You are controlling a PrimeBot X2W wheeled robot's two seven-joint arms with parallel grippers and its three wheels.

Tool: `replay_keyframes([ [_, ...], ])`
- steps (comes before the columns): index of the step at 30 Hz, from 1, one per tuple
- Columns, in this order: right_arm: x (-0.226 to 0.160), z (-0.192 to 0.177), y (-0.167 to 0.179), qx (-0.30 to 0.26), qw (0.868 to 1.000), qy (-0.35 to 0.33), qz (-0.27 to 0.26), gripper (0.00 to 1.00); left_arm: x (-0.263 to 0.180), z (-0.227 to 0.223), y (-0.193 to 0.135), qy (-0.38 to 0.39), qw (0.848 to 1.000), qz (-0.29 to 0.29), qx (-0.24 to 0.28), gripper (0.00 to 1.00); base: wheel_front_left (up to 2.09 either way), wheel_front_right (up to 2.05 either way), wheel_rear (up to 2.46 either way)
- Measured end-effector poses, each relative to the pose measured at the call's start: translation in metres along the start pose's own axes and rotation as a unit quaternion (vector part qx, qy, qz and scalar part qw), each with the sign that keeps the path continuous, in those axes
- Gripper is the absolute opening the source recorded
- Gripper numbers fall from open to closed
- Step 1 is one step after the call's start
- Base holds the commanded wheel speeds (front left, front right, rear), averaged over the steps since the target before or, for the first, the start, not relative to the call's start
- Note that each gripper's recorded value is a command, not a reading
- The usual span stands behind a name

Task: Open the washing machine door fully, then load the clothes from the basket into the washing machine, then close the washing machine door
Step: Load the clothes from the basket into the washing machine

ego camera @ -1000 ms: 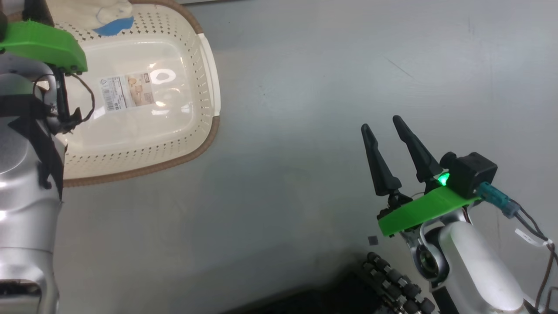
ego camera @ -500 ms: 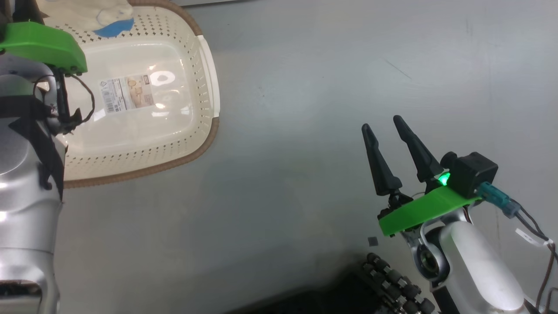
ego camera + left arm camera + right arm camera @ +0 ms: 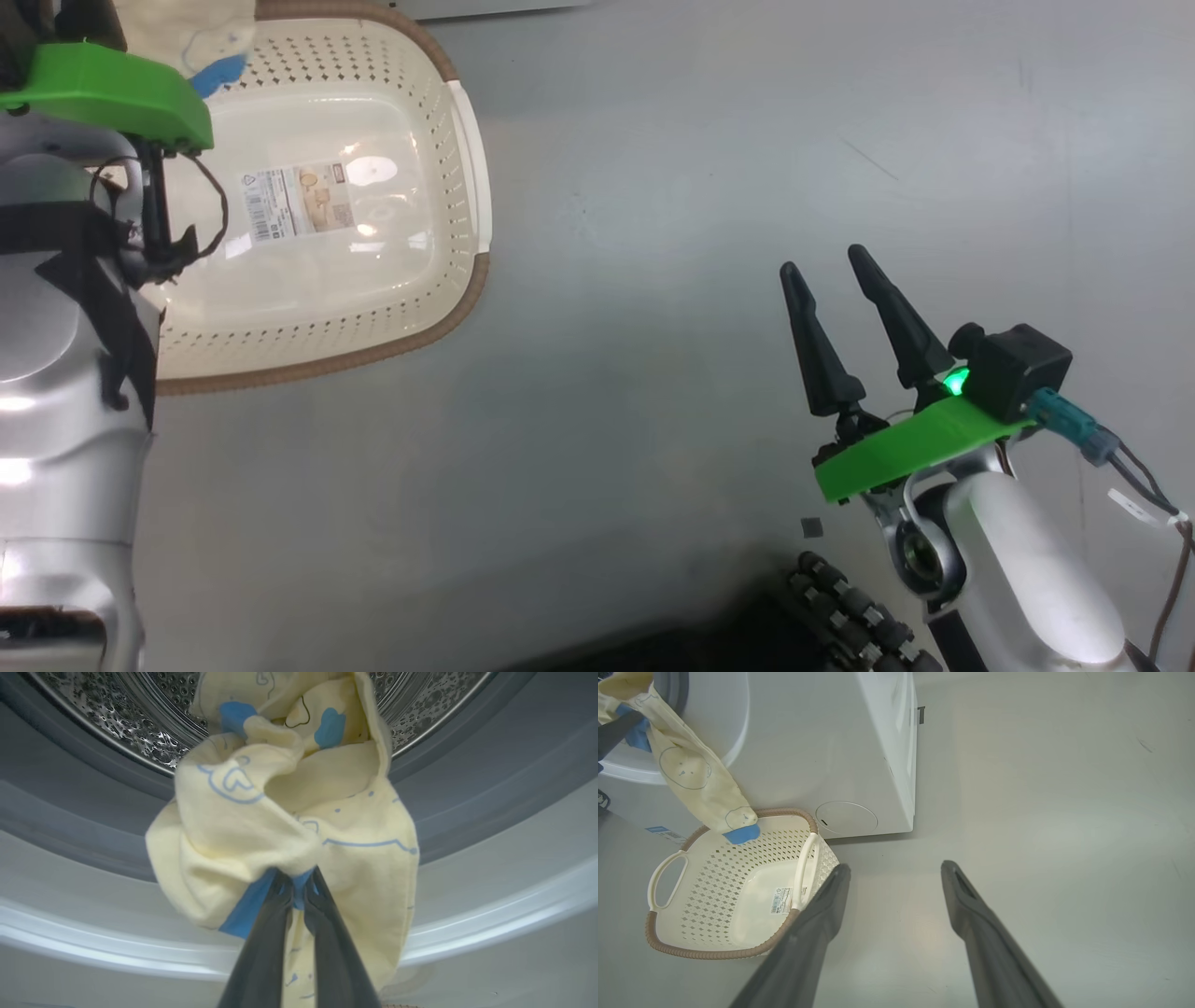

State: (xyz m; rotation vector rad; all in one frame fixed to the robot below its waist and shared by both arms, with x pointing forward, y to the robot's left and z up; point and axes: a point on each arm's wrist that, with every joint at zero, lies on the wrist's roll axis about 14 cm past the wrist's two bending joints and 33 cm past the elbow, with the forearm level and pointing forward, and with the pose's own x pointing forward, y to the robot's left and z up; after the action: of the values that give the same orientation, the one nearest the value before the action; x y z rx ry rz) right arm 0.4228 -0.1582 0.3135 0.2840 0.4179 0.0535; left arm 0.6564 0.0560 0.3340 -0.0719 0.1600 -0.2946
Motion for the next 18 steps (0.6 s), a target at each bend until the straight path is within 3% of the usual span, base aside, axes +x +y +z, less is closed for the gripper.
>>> replay_keyframes([
  [18, -0.001, 0.009, 0.005, 0.0, 1.0, -0.011, 0.007, 1.0, -0.004, 0.029, 0.005, -0.036, 0.999, 0.001, 0.011, 0.0, 0.0, 0.0, 0.0],
])
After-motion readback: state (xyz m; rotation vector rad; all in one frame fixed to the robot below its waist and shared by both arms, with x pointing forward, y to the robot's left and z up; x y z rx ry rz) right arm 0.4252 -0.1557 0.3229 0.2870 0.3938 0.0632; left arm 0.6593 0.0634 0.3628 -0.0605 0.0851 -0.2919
